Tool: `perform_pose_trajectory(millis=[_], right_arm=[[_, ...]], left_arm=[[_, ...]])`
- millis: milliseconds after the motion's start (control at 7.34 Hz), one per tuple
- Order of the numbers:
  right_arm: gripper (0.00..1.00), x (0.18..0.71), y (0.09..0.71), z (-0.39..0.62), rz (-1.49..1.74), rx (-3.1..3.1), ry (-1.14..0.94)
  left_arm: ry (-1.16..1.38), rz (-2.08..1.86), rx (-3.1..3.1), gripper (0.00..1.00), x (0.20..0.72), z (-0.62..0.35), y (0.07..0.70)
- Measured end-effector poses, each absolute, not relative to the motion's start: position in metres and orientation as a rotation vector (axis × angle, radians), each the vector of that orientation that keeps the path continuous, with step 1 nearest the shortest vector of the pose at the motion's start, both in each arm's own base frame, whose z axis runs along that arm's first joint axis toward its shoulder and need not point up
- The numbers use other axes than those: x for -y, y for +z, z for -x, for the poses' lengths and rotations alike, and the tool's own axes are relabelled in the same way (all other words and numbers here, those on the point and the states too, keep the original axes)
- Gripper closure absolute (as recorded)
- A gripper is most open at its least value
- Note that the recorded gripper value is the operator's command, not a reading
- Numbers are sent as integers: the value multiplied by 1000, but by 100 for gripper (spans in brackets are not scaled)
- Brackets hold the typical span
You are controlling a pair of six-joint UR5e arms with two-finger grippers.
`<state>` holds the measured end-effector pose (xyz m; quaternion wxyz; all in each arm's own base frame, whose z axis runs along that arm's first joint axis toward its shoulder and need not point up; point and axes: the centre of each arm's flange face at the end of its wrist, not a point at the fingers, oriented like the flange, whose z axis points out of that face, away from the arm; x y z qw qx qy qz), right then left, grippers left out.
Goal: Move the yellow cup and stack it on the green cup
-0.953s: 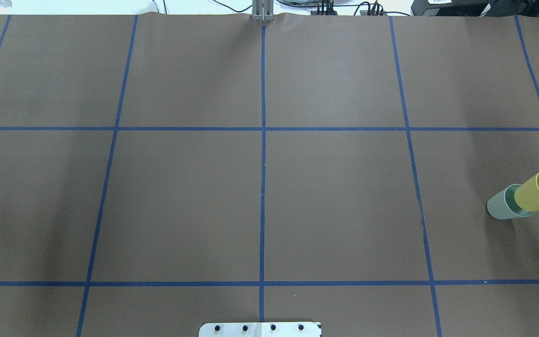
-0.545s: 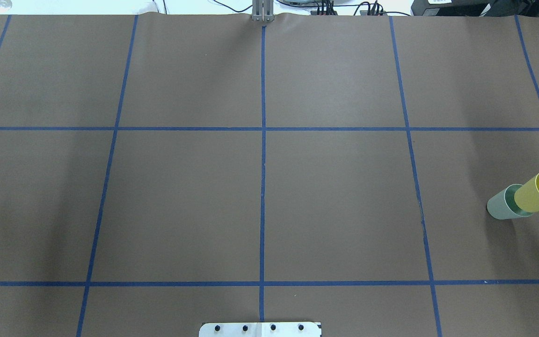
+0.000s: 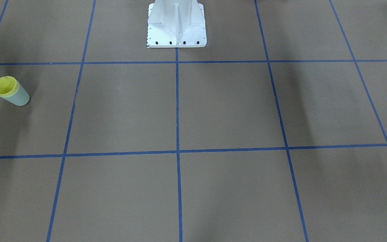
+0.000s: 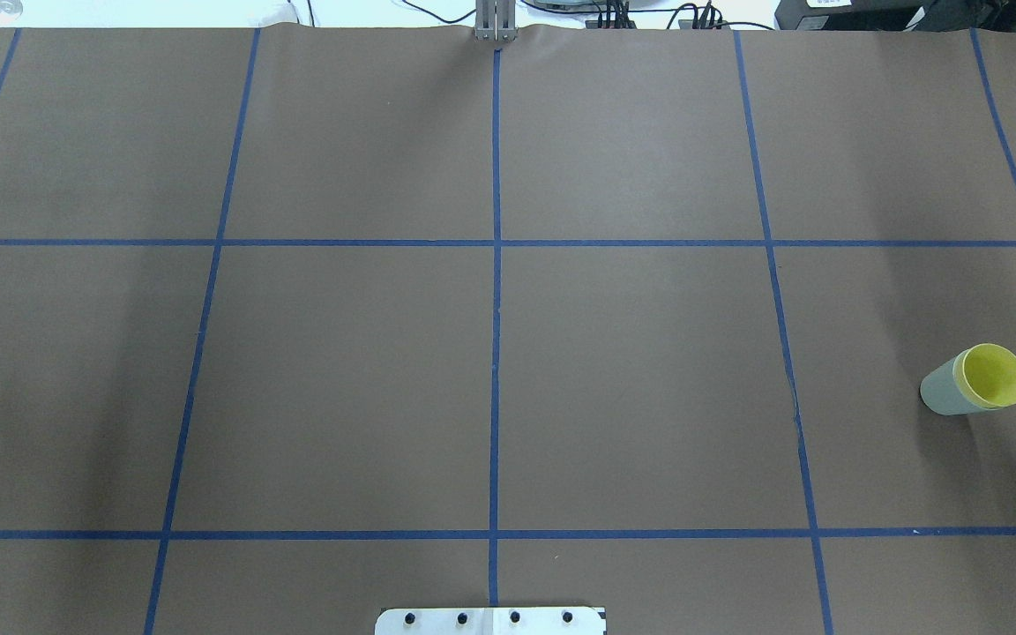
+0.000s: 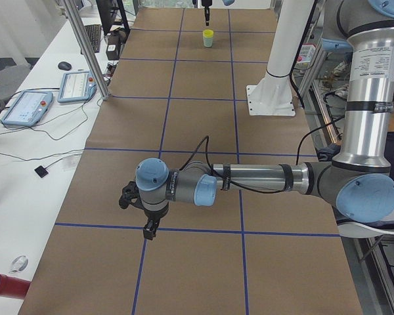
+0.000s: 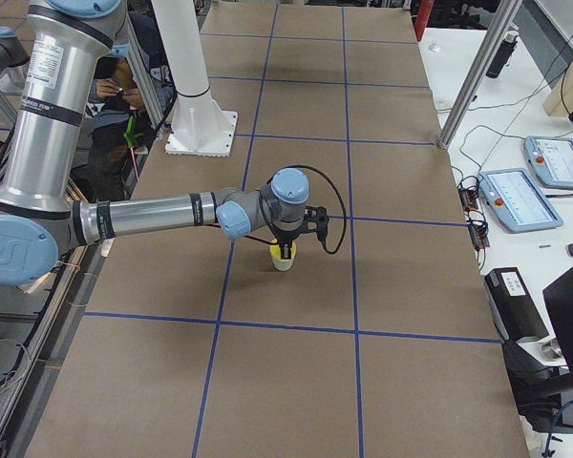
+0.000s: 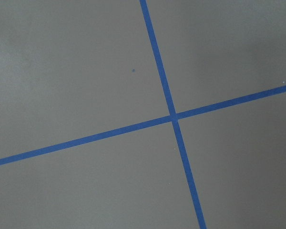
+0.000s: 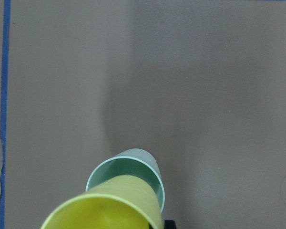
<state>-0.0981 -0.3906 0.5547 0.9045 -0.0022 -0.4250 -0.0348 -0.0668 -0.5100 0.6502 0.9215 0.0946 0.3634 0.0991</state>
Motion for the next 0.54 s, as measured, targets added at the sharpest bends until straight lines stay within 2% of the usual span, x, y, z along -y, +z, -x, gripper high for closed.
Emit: perform_pose_trajectory(millis=[545], right_arm=[[0,419,549,88,-29,879,-38]], left_arm=[[202,-190,-747,0,510,67,653]])
